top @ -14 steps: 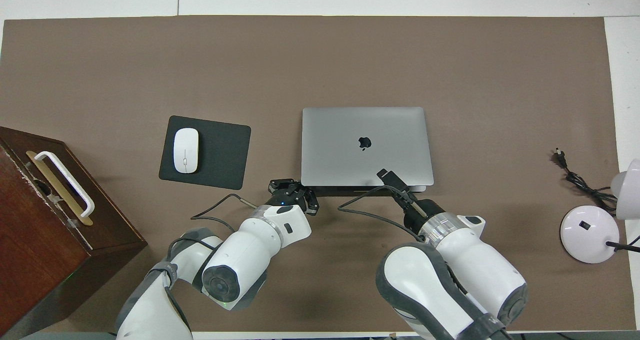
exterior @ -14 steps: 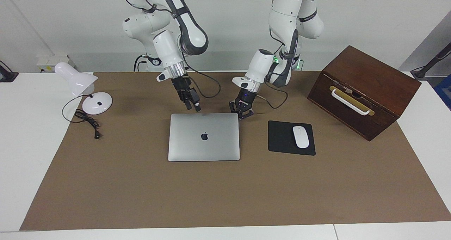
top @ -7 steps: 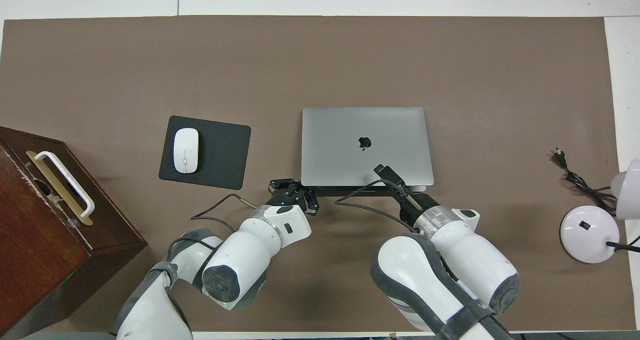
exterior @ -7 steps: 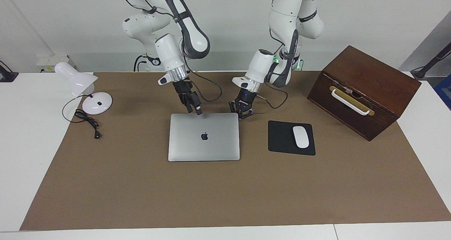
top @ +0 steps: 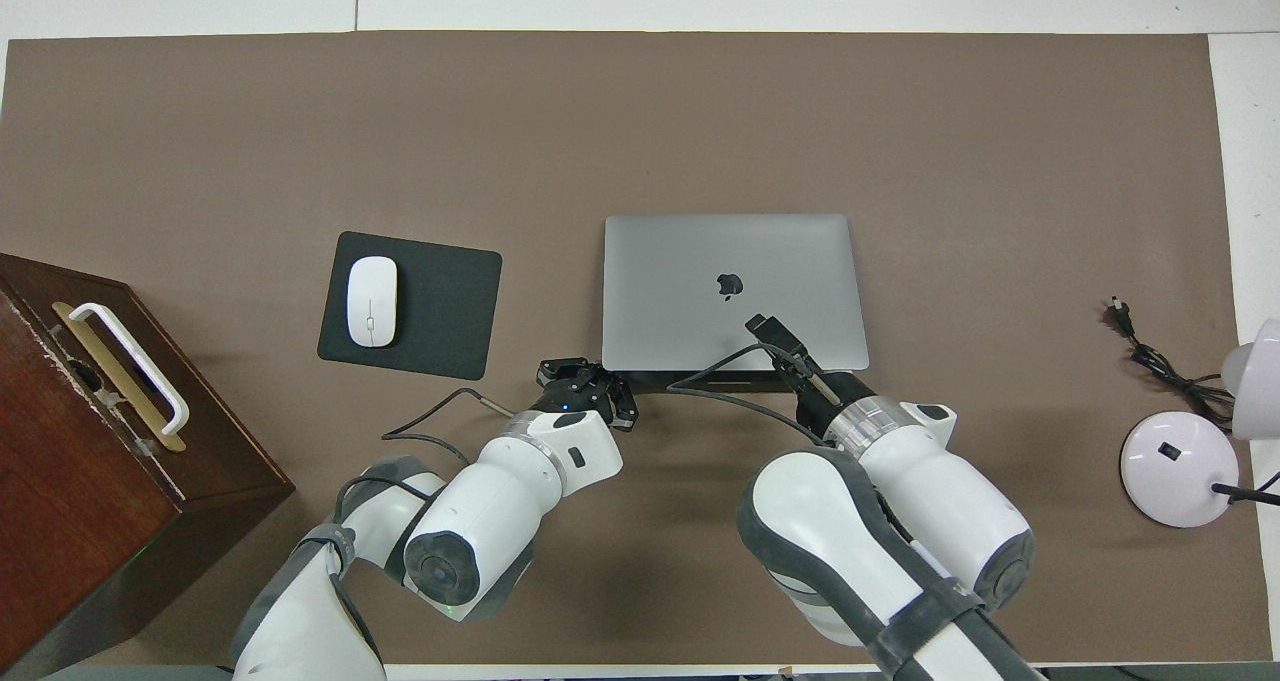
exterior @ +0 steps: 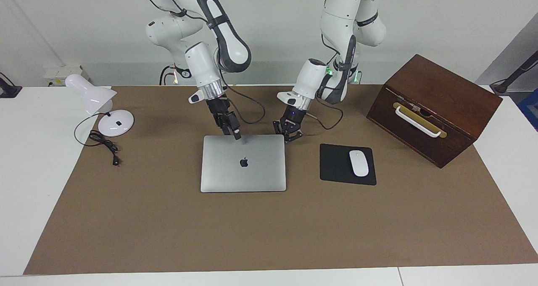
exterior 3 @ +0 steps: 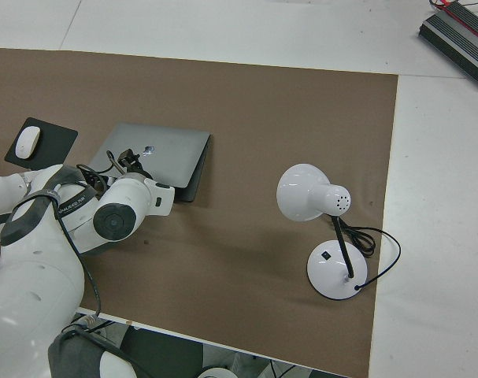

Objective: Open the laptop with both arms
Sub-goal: 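Lift the laptop lid upward with the right gripper while the left gripper holds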

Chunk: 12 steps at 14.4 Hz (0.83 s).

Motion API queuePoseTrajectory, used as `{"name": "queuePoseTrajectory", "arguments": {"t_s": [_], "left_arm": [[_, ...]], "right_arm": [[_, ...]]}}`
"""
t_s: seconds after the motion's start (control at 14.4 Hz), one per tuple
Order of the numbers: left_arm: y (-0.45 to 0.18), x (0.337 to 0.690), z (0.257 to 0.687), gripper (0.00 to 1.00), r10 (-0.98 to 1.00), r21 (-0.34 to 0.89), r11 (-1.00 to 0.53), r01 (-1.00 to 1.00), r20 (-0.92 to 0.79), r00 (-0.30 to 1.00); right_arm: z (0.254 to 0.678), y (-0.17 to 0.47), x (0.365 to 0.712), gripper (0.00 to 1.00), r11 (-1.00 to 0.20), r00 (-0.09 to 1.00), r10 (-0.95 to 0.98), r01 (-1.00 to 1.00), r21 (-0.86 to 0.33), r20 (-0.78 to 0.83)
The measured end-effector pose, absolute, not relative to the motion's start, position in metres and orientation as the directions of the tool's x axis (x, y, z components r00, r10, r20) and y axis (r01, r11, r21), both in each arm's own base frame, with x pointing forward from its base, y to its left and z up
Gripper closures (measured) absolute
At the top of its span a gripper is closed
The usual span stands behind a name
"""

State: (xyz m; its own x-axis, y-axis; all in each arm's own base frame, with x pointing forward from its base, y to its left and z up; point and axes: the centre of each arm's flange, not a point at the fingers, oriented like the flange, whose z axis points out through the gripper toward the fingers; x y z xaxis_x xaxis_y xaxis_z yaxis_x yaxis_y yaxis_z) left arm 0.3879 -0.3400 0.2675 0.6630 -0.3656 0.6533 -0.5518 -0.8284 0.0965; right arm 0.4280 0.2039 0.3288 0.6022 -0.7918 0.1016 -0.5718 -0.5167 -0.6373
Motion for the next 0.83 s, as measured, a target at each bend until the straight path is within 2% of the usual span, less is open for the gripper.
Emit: {"name": "queuePoseTrajectory", "arguments": {"t_s": [0.83], "left_arm": [[-0.340, 0.388, 0.267, 0.99, -0.365, 0.096, -0.828, -0.552, 0.654, 0.663]], "right_arm": [[0.366, 0.233, 0.477, 0.00, -0.465, 0.585, -0.804, -0.513, -0.721, 0.102]]}}
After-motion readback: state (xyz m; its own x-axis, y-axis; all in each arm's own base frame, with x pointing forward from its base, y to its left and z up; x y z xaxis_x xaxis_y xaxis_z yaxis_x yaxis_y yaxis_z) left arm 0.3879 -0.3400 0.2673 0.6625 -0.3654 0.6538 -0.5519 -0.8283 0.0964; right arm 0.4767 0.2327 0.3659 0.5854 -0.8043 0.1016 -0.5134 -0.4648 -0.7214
